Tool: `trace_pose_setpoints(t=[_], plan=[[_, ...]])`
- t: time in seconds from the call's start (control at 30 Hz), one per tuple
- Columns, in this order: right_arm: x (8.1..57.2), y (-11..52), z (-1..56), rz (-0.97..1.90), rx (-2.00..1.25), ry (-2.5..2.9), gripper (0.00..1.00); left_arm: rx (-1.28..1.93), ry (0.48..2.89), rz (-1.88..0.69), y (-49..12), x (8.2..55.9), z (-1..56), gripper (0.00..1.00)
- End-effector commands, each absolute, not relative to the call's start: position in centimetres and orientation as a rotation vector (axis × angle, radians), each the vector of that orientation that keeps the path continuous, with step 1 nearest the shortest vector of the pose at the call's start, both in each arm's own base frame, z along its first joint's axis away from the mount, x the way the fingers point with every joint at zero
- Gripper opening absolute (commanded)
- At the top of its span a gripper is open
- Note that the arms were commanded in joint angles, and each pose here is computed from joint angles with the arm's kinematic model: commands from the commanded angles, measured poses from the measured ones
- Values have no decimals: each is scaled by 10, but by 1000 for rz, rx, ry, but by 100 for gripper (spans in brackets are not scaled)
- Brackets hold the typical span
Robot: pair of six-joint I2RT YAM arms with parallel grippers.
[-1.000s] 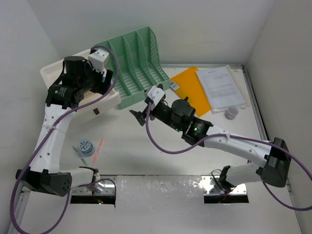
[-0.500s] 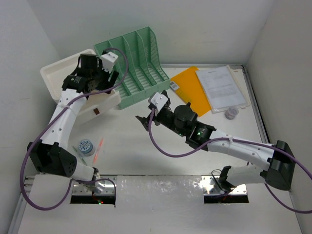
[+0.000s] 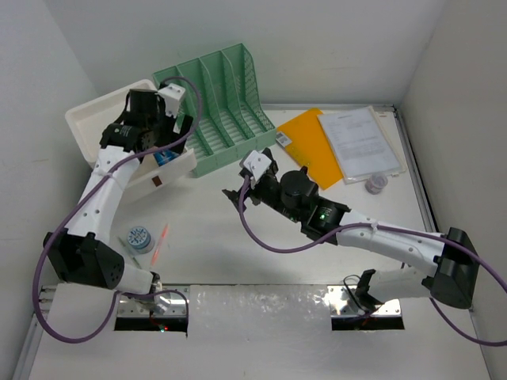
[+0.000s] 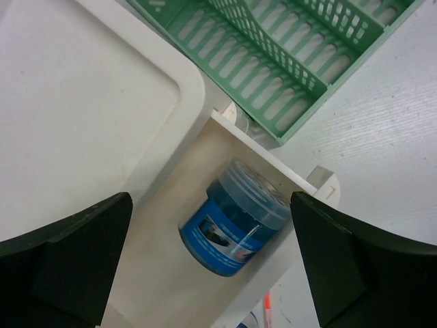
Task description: Organize the desk
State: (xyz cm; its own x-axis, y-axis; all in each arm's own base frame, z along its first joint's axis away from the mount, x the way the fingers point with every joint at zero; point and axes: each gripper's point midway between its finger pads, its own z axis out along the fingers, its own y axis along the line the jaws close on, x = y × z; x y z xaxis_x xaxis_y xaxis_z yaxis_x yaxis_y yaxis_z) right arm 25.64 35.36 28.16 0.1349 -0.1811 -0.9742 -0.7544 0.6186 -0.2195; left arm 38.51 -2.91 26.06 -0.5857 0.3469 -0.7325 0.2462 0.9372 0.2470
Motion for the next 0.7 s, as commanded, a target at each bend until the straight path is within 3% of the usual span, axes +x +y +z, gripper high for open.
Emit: trace_pose_setpoints(t=[0.0, 0.2, 0.33, 0.47, 0.67], plan=[[261, 358, 300, 517, -810, 1406, 99, 345, 2066, 155, -25, 388, 323, 99], [259, 353, 272, 488, -846, 1527, 99, 273, 1990, 204, -10, 366, 365, 100], [254, 351, 243, 497, -873, 1619, 99, 147, 1900, 315, 44, 322, 387, 100], [250, 356, 223, 518, -906, 1668, 99, 40, 1970, 445, 117, 279, 355, 100], [247, 363, 212, 554, -910, 1676, 99, 0, 2124, 355, 159, 222, 309, 99]])
